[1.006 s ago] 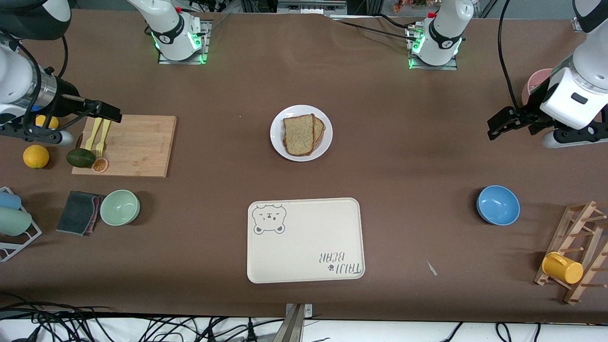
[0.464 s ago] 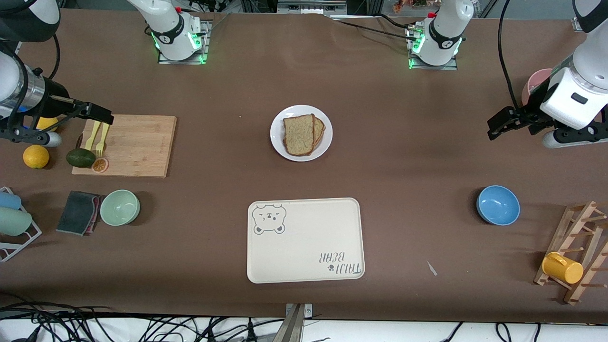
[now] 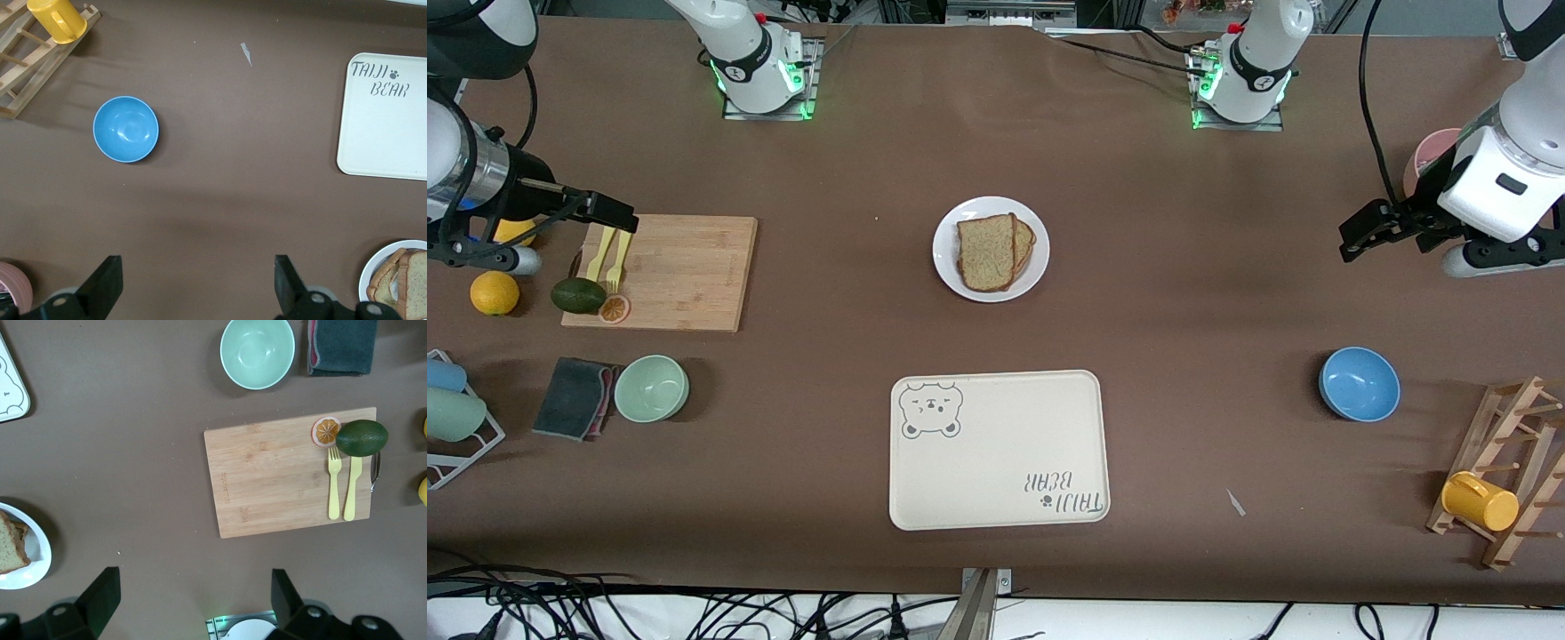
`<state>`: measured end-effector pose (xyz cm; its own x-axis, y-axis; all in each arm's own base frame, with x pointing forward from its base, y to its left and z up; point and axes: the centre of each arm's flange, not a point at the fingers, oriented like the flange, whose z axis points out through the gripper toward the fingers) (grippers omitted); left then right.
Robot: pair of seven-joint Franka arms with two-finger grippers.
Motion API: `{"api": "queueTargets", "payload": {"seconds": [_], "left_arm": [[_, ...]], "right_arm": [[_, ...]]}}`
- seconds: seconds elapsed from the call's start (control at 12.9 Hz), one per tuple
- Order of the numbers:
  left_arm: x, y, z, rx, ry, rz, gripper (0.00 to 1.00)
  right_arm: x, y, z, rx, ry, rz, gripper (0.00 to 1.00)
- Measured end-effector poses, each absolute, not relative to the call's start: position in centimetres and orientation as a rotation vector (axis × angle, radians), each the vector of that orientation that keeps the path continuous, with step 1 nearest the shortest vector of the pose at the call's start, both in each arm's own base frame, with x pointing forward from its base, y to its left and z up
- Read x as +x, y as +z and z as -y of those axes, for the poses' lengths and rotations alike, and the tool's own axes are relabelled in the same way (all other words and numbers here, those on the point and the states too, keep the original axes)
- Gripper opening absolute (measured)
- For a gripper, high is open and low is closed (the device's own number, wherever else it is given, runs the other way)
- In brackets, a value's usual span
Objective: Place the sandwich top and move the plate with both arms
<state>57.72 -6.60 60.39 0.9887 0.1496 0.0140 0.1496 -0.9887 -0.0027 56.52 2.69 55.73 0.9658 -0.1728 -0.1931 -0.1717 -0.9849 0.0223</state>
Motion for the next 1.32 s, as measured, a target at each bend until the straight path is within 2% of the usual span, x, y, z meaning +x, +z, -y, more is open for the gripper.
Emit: {"api": "queueTargets", "payload": {"seconds": [0.7,1.01,1.32], "left_arm": [[57.7,60.4,6.6,-3.129,-0.022,0.235,1.0],[57.7,60.4,6.6,-3.129,-0.022,0.235,1.0],[57.7,60.4,6.6,-3.129,-0.022,0.235,1.0]], "right_arm": [[56.6,55.8,-3.0,3.111,-0.299,0.268,1.0],[57.4,56.7,-3.4,3.13,-0.182,0.262,1.0],[57.5,57.0,-3.8,3.134,-0.165,0.251,1.0]]}}
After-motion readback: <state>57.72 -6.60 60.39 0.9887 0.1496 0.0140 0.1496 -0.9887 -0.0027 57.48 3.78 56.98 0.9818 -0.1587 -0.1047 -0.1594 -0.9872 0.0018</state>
